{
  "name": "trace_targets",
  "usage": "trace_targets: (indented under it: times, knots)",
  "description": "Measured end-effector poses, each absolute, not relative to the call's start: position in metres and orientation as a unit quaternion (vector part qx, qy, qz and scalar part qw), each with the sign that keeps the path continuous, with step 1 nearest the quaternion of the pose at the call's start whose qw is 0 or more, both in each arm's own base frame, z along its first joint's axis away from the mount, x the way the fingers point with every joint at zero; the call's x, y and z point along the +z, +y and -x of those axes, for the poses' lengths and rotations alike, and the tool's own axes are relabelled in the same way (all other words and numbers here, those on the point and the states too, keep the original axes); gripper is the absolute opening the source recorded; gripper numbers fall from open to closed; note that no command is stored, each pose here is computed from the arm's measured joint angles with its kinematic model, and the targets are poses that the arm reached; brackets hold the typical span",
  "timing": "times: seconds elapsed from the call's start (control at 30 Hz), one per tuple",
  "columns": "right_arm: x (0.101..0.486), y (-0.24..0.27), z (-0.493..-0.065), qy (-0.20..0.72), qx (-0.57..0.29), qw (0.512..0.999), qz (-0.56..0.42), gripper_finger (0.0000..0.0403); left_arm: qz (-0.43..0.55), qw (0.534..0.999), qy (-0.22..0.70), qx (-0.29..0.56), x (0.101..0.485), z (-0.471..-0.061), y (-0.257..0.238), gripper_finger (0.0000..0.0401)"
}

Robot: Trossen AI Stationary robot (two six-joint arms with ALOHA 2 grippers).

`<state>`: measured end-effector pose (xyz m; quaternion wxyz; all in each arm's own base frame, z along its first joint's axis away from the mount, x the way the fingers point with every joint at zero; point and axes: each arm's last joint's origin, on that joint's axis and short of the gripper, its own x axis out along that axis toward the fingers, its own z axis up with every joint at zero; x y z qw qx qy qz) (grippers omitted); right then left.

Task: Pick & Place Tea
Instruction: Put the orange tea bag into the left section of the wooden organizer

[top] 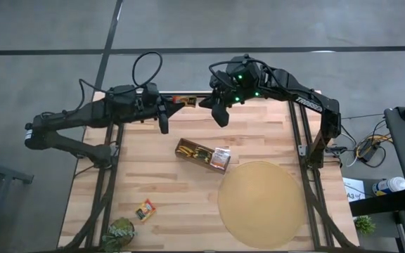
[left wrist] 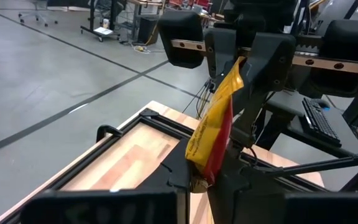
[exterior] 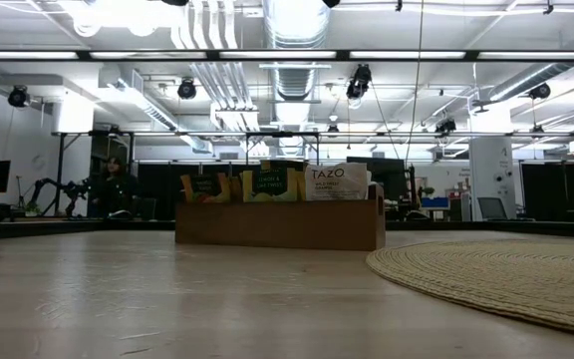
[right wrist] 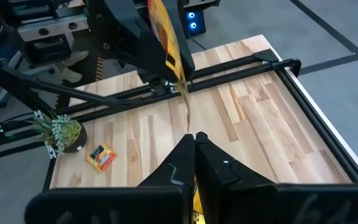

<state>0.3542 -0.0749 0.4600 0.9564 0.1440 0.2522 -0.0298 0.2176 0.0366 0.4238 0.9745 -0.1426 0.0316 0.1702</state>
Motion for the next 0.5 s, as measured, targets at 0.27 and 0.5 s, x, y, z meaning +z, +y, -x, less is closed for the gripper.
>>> trace_targets:
  times: [0.27, 0.5]
  knots:
    - [0.465, -0.073, -0.353, 0.234, -0.026, 0.962, -0.138, 0.0009, 0.140, 0.975, 0.031, 0.170, 0.424, -0.217, 0.037, 0.0028]
    - [0.481, -0.071, -0.345, 0.191, -0.020, 0.972, -0.132, 0.0051, 0.138, 0.976, 0.007, 0.165, 0.429, -0.218, 0.037, 0.0028]
